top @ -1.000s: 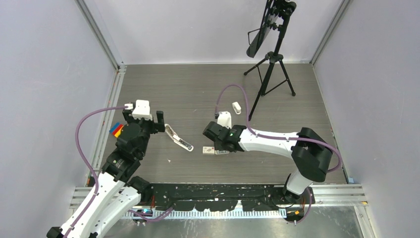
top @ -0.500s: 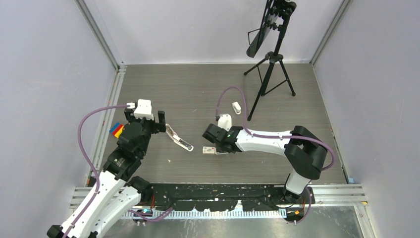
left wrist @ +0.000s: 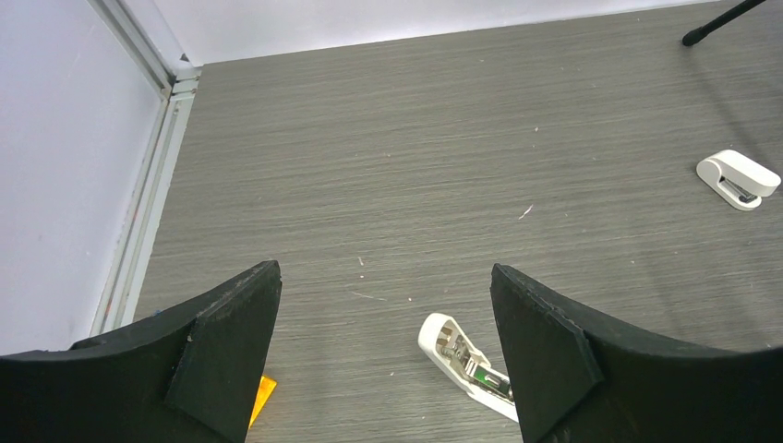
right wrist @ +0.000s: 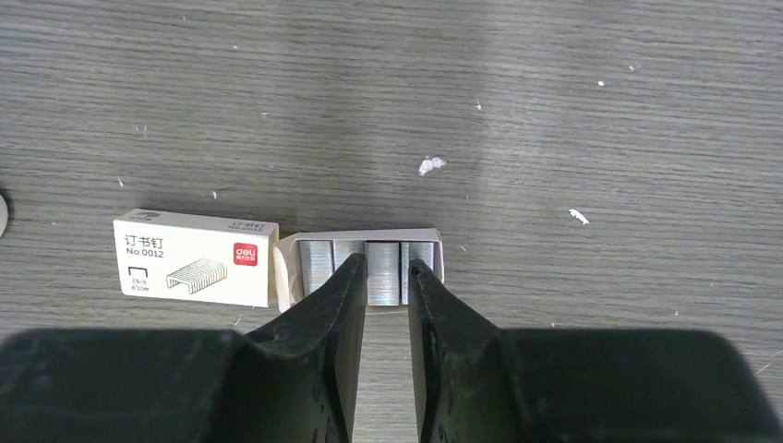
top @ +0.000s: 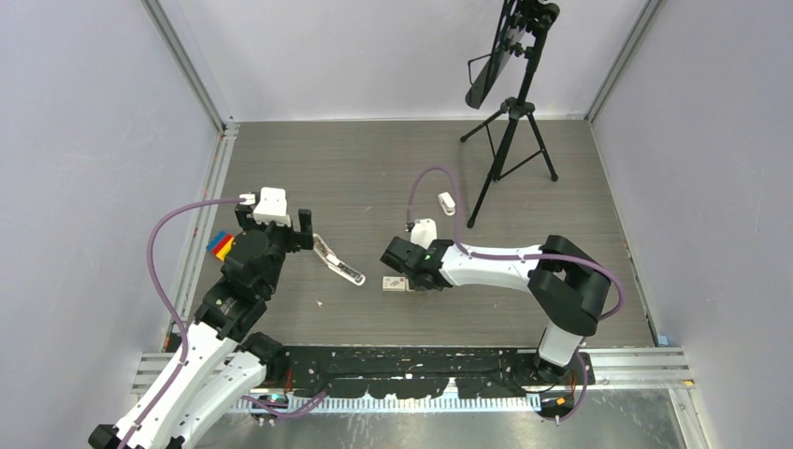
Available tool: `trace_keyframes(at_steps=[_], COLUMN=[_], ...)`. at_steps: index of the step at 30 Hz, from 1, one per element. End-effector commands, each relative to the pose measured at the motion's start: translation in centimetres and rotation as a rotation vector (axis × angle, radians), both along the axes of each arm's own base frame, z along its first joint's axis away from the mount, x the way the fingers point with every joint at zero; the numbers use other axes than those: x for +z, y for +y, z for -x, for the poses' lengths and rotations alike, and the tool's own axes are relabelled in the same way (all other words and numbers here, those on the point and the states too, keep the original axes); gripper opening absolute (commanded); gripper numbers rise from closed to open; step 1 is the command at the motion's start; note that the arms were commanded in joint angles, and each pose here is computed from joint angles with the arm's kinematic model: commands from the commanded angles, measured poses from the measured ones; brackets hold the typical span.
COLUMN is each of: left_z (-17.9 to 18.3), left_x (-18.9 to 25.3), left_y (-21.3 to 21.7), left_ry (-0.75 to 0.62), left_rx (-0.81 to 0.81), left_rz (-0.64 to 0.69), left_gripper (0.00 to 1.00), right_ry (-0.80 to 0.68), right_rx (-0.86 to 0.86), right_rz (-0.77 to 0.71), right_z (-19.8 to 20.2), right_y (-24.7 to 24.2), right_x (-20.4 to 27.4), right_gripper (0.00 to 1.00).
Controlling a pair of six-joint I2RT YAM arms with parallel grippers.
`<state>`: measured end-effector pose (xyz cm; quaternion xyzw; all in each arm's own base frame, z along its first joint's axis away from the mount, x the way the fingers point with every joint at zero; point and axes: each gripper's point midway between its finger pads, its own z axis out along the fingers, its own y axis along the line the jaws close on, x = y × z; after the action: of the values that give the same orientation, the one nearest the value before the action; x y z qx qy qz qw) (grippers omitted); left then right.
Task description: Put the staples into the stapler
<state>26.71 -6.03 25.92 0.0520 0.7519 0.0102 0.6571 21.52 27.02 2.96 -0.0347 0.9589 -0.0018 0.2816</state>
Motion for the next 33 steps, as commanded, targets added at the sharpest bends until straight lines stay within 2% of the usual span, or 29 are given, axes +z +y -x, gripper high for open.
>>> trace_keyframes(at_steps=[1,8,16,33], left_z=[0.0,0.0,0.0,0.1], left_x=[1.4,1.4,1.4,1.5], left_y=[-0.3,-0.4,-0.5,-0.7], left_ry=[-0.036,-0.037,-0.039,-0.04], left_rx=[-0.01,-0.013,-0.019,-0.026], left_rz=[0.035,0.037,0.037,0.039], left_gripper=[0.86,0.86,0.86,0.86], right_ry=[-0.02,-0.02,-0.03,-0.141], right_rx=[-0.025,0.002,0.028,0.125], right_rz=[0.028,0.078,0.083,-0.141], right_z=[-0.3,-0.1,-0.2,-0.6], right_y=[0.2,0.7,1.1,3.6], right_x=[0.0,-0.1,0.1,3.5], right_gripper=[0.28,0.27,0.19,0.16])
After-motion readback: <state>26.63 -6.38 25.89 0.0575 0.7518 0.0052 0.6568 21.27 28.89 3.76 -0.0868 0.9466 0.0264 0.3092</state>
